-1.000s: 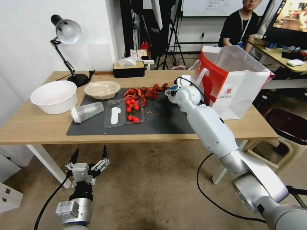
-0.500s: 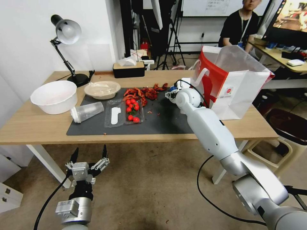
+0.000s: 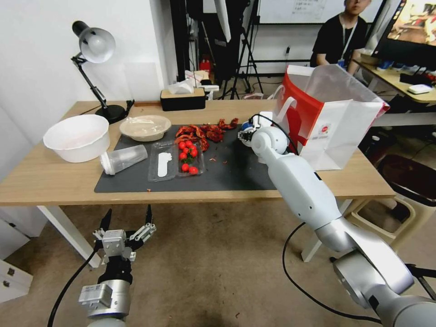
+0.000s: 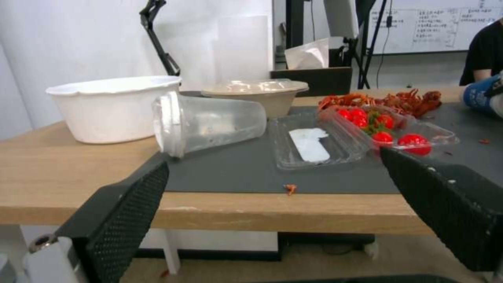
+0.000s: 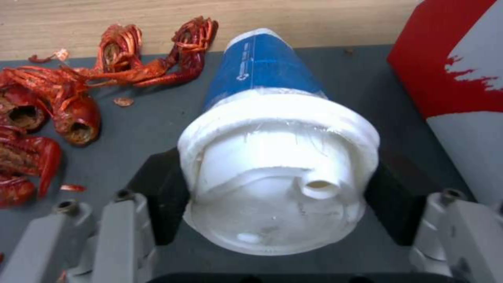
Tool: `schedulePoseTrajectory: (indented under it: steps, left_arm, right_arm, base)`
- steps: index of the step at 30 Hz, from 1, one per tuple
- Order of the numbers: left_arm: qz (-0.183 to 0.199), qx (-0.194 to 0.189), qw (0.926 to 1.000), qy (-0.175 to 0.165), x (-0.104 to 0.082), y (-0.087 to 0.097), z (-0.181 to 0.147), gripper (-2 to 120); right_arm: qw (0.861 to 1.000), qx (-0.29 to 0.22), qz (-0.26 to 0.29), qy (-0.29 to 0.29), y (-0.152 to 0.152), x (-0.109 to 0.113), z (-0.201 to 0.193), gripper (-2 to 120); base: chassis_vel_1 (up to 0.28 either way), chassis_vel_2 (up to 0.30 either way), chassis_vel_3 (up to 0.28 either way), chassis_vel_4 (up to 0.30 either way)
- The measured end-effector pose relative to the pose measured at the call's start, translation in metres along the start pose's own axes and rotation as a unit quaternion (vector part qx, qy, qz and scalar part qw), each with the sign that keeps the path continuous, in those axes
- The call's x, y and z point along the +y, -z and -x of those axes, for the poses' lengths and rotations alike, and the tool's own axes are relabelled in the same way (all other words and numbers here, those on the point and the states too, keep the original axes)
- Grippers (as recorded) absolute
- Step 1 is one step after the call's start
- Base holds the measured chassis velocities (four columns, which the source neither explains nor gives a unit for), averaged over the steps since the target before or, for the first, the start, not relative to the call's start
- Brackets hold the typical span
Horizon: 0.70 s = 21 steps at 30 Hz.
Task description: Pick up the trash from the table and place it into the takeout bag.
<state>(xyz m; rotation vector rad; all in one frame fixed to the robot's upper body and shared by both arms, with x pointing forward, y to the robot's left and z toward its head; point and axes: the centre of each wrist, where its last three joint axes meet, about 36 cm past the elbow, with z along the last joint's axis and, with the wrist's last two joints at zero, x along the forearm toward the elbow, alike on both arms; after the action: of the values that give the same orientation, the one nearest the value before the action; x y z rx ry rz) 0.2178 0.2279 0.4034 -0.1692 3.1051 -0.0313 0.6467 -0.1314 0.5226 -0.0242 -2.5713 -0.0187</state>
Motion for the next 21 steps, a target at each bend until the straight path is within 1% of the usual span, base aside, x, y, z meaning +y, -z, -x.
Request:
schedulePoseTrajectory:
  steps: [1,3,11,12,13,15,17,19,20,21]
  left_arm:
    - [0.0,-0.001,1.0,0.0,0.0,0.0,-0.001,100]
    - [0.001,-0.002,1.0,0.0,-0.001,0.0,-0.001,100]
    - [0.0,-0.008,1.0,-0.002,-0.005,0.003,0.0,100]
    - [0.0,-0.008,1.0,-0.002,-0.006,0.003,-0.001,100]
    - [0.0,-0.008,1.0,-0.002,-0.006,0.003,-0.001,100]
    - [0.0,-0.009,1.0,-0.001,-0.006,0.003,0.0,100]
    - [-0.001,-0.009,1.0,-0.001,-0.006,0.003,0.0,100]
    - [-0.004,-0.01,0.9999,0.006,-0.008,0.005,0.0,100]
    - [-0.004,-0.01,0.9999,0.006,-0.008,0.005,0.0,100]
    - [-0.005,-0.009,0.9999,0.01,-0.009,0.006,0.0,100]
  right_arm:
    - [1.0,-0.005,-0.006,0.0,-0.002,0.0,-0.002,63]
    - [1.0,-0.011,-0.012,0.003,-0.003,-0.001,-0.004,61]
    - [0.998,-0.044,-0.044,-0.003,-0.008,-0.007,-0.02,61]
    - [0.996,-0.069,-0.06,0.007,-0.013,-0.009,-0.042,61]
    - [0.996,-0.069,-0.06,0.007,-0.013,-0.009,-0.042,61]
    - [0.994,-0.086,-0.07,0.019,-0.016,-0.009,-0.061,61]
    - [0.993,-0.09,-0.071,0.021,-0.016,-0.009,-0.065,61]
    - [0.991,-0.103,-0.077,0.032,-0.019,-0.01,-0.081,61]
    - [0.991,-0.103,-0.077,0.032,-0.019,-0.01,-0.081,61]
    - [0.991,-0.106,-0.078,0.04,-0.022,-0.009,-0.089,61]
  base:
    - [0.0,0.0,0.0,0.0]
    - [0.0,0.0,0.0,0.0]
    - [0.0,0.0,0.0,0.0]
    - [0.0,0.0,0.0,0.0]
    - [0.0,0.0,0.0,0.0]
    - [0.0,0.0,0.0,0.0]
    - [0.0,0.0,0.0,0.0]
    - [0.0,0.0,0.0,0.0]
    - [0.0,0.0,0.0,0.0]
    - [0.0,0.0,0.0,0.0]
